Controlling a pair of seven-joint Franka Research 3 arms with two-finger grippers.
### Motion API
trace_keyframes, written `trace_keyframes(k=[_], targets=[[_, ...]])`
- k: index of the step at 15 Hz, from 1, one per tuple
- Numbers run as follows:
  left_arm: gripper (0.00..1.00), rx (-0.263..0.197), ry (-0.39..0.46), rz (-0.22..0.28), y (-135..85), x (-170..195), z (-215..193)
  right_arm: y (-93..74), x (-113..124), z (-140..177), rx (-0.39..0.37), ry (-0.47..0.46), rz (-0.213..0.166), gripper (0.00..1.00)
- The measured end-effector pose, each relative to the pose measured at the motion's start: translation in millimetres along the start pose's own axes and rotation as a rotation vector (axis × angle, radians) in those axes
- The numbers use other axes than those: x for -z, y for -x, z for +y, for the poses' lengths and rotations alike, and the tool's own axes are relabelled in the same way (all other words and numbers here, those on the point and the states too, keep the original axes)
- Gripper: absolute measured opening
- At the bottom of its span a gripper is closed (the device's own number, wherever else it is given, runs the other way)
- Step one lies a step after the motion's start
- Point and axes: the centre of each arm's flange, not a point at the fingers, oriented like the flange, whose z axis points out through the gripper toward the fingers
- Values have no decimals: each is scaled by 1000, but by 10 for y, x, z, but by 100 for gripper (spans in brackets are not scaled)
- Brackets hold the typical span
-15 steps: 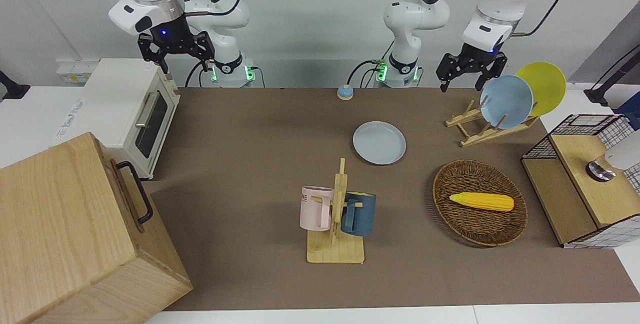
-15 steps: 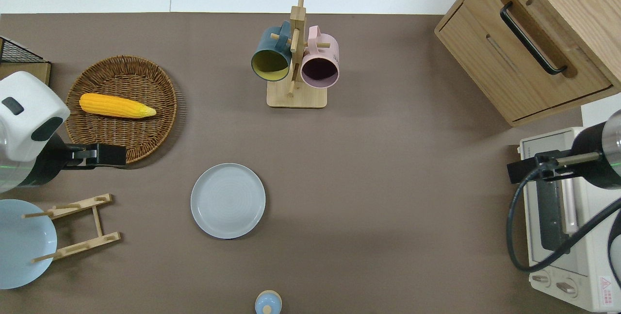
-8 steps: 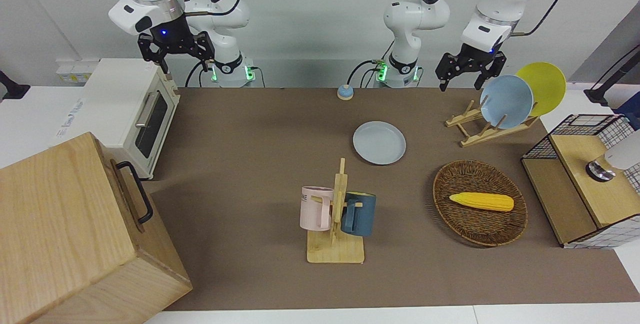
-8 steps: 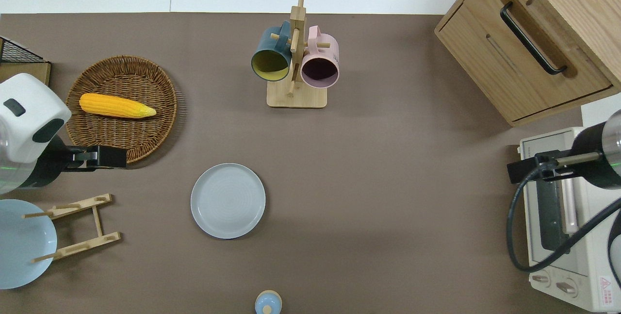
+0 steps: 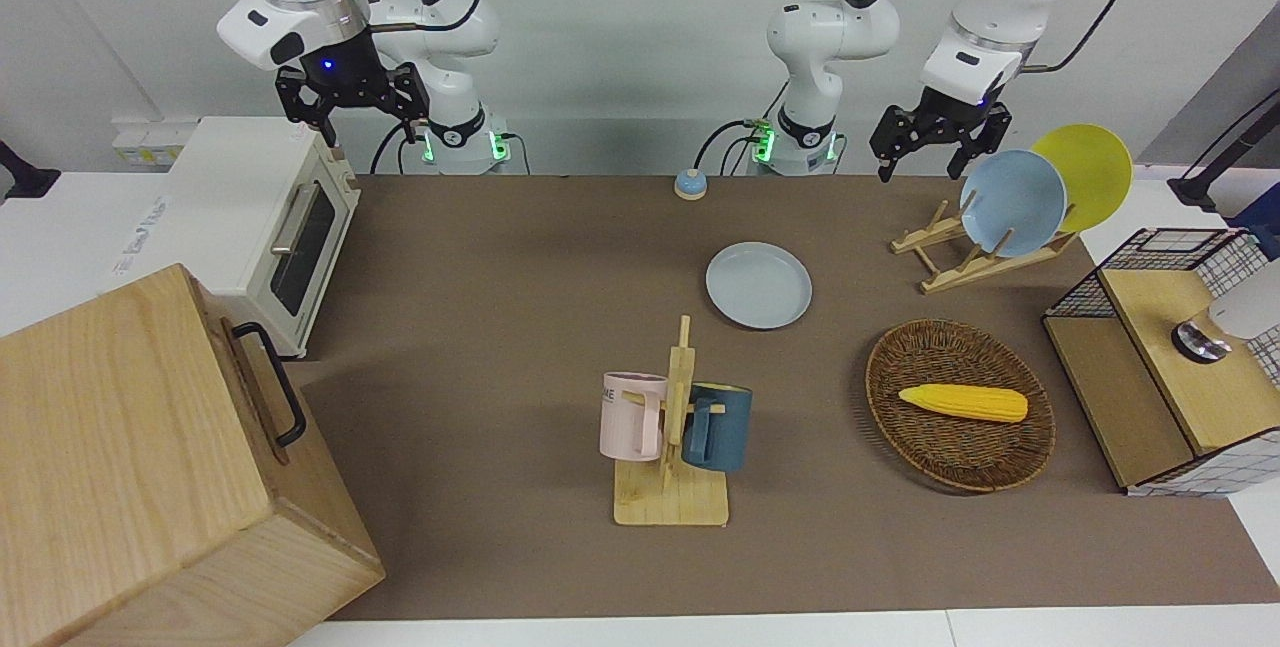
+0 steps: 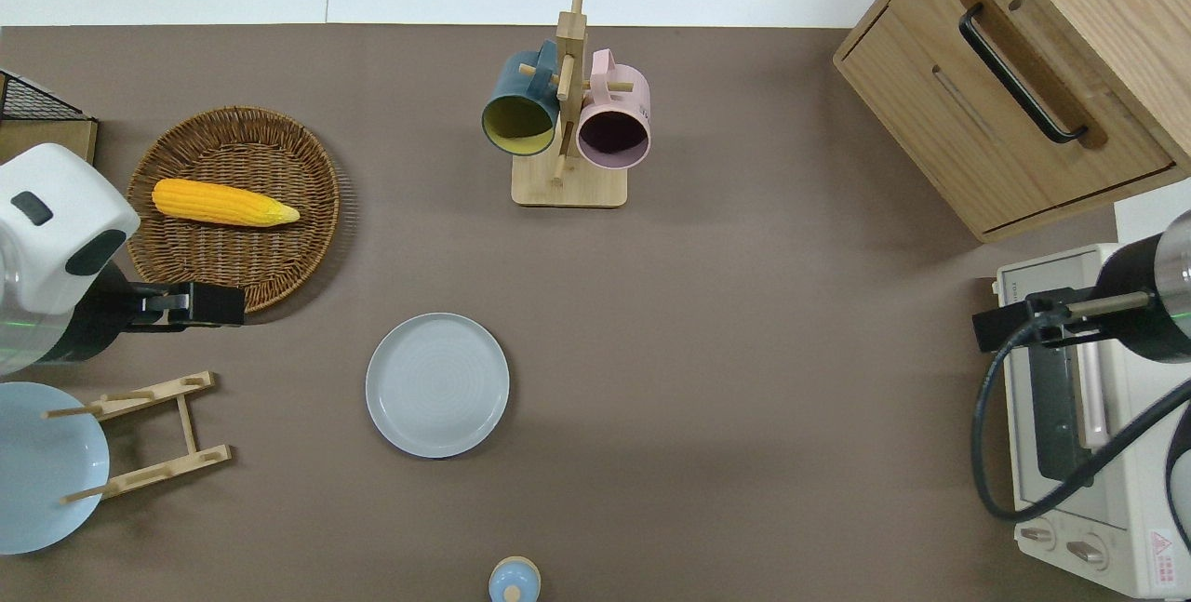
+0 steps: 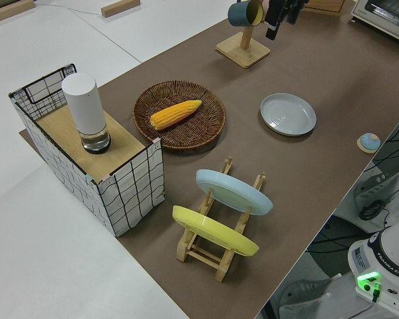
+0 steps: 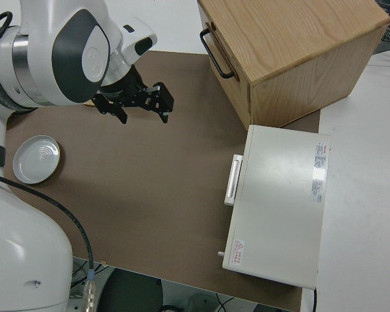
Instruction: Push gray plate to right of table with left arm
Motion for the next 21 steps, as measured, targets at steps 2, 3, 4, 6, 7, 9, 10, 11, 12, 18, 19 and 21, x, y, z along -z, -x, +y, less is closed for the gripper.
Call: trace_keyframes(k=[2,3,4,6,7,9,10,11,12,18,19,21], targets=[[100,0,-2,-21,12,-75,-2,0,0,0,0,0,0,100],[100,0,-4,-32,17,-129,-3,0,0,0,0,0,0,100],[100,0,-5,-43,23,-186,-5,0,0,0,0,0,0,100],[100,-3,-7,-62,31,-297,-7,0,0,0,0,0,0,100],[100,-4,-7,-66,27,-372,-8,0,0,0,0,0,0,100],[100,-5,-7,-68,12,-588,-9,0,0,0,0,0,0,100],[100,-5,-7,-66,3,-725,-12,0,0,0,0,0,0,100],[100,-5,-6,-64,-4,-869,-16,0,0,0,0,0,0,100],[100,-8,-6,-63,-11,-1012,-21,0,0,0,0,0,0,100],[100,-26,5,-74,-25,-1673,-63,0,0,0,0,0,0,100],[100,-26,9,-77,-18,-1763,-57,0,0,0,0,0,0,100],[100,-29,13,-91,6,-1947,-40,0,0,0,0,0,0,100]])
